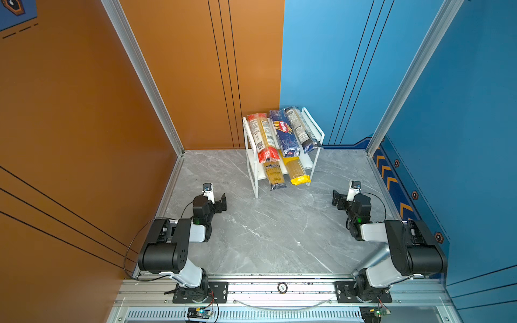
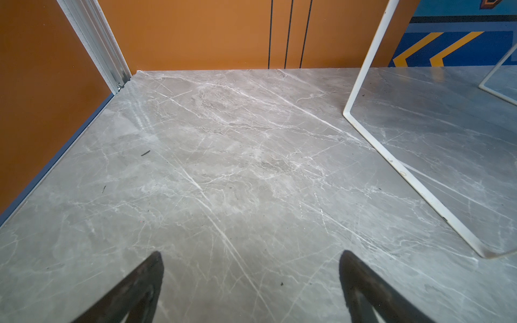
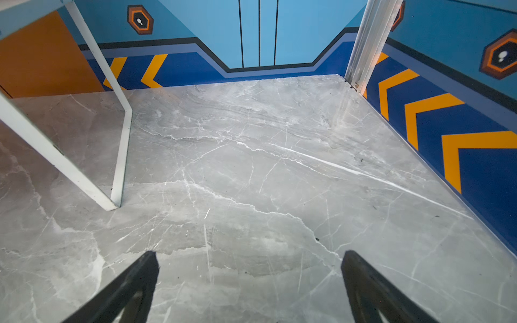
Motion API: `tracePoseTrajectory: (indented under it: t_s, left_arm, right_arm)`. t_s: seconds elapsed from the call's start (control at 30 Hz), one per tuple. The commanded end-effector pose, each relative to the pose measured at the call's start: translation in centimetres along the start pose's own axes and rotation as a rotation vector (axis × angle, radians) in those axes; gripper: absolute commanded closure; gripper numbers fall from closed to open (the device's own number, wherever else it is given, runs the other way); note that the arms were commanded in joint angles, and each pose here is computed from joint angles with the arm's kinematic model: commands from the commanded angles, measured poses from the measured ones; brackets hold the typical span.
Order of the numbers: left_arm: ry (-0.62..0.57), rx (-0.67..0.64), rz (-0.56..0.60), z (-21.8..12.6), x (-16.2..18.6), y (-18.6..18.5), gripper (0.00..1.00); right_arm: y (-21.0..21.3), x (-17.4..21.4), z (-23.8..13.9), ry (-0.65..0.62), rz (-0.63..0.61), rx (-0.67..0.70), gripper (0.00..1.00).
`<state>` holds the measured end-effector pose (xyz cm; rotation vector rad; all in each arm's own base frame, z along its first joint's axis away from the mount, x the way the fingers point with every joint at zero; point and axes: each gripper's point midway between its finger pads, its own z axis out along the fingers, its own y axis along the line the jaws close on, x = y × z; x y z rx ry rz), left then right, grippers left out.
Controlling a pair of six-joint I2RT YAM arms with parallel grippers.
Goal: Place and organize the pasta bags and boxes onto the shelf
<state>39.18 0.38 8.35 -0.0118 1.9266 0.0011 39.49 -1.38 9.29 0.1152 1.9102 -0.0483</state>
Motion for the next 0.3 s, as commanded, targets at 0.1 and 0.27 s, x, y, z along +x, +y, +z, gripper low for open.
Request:
tracePoseTrajectory:
  t_s: [0.1, 0.27]
  left_arm:
    - [-0.005, -0.012, 0.015, 0.34, -0.67, 0.07, 0.02]
    - [-0.007, -0.011, 0.015, 0.32, -0.71, 0.04, 0.02]
  right_arm:
    - [-0.11, 0.07, -0.03, -0.002, 0.003, 0.015, 0.0]
    - [-0.08, 0.04, -0.02, -0.003, 0.002, 0.015, 0.0]
